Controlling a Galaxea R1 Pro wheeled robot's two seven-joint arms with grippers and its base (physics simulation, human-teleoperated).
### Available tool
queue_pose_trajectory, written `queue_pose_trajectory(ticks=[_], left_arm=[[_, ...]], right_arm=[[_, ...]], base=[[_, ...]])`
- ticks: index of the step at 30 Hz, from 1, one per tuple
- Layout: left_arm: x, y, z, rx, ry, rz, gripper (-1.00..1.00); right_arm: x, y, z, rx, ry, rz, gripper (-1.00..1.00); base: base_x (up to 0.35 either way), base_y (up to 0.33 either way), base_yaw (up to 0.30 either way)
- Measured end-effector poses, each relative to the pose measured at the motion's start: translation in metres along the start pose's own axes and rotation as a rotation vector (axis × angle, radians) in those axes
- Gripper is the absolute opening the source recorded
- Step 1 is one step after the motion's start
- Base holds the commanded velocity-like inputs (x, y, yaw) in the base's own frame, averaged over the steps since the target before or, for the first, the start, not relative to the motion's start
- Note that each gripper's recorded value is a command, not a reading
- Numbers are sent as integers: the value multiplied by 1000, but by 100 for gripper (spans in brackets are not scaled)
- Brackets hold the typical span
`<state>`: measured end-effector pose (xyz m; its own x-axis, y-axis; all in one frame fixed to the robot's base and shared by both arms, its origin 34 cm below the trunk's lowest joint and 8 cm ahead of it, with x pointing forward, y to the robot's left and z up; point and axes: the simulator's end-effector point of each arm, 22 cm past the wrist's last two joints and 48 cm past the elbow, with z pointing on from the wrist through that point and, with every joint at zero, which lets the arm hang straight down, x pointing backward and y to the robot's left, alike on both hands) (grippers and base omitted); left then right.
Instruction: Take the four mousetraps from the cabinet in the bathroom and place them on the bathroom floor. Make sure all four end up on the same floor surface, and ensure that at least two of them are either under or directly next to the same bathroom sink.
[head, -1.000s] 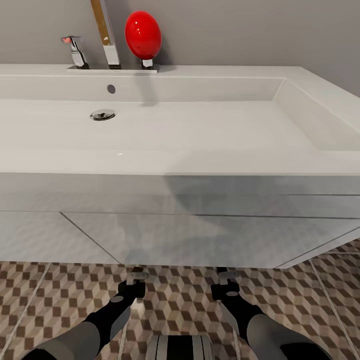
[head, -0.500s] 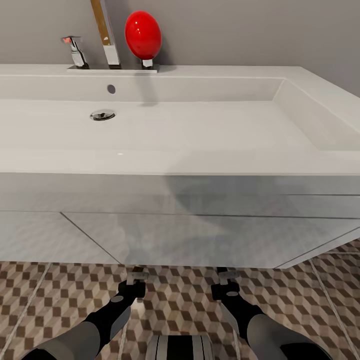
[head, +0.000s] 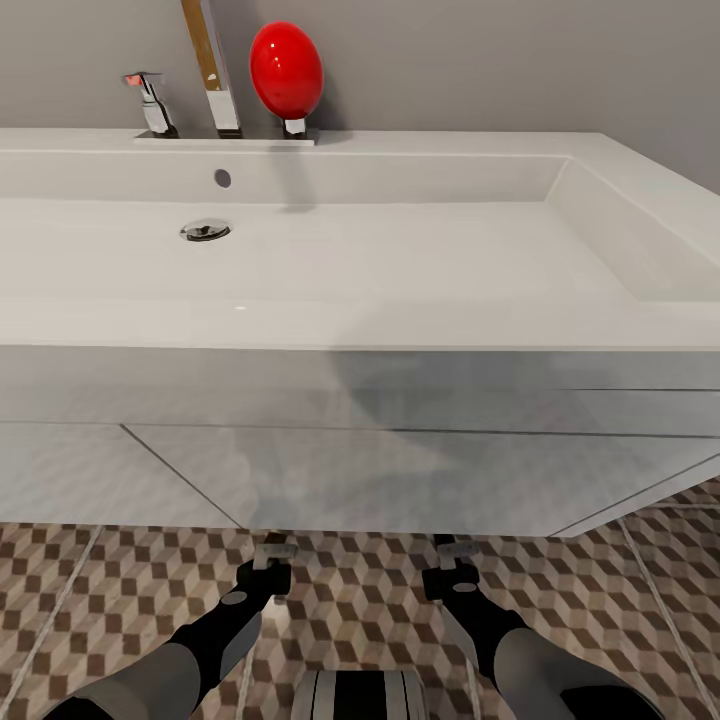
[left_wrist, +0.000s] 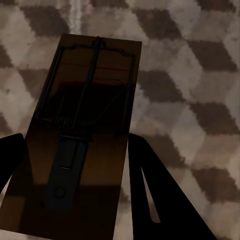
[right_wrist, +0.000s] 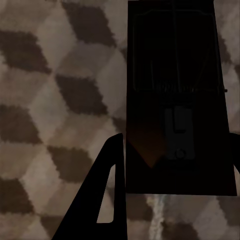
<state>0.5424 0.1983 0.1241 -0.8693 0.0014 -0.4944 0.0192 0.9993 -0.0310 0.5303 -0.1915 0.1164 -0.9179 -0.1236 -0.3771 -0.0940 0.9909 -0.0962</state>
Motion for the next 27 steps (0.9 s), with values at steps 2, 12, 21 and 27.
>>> queue_pose_trajectory(ticks=[2, 12, 21, 27], left_arm=[[0, 0, 0, -1, -2, -1, -100], [1, 3, 0, -9, 0, -12, -100], [1, 4, 0, -10, -1, -7, -100], [2, 5, 0, -11, -1, -6, -100]], right_arm=[[0, 0, 0, 0, 0, 0, -100], [0, 1, 0, -1, 0, 0, -100], [0, 1, 0, -1, -1, 3, -100], [-1, 1, 0, -1, -3, 5, -100]], base=[[0, 0, 0], [0, 0, 0], [0, 0, 0], [0, 0, 0]])
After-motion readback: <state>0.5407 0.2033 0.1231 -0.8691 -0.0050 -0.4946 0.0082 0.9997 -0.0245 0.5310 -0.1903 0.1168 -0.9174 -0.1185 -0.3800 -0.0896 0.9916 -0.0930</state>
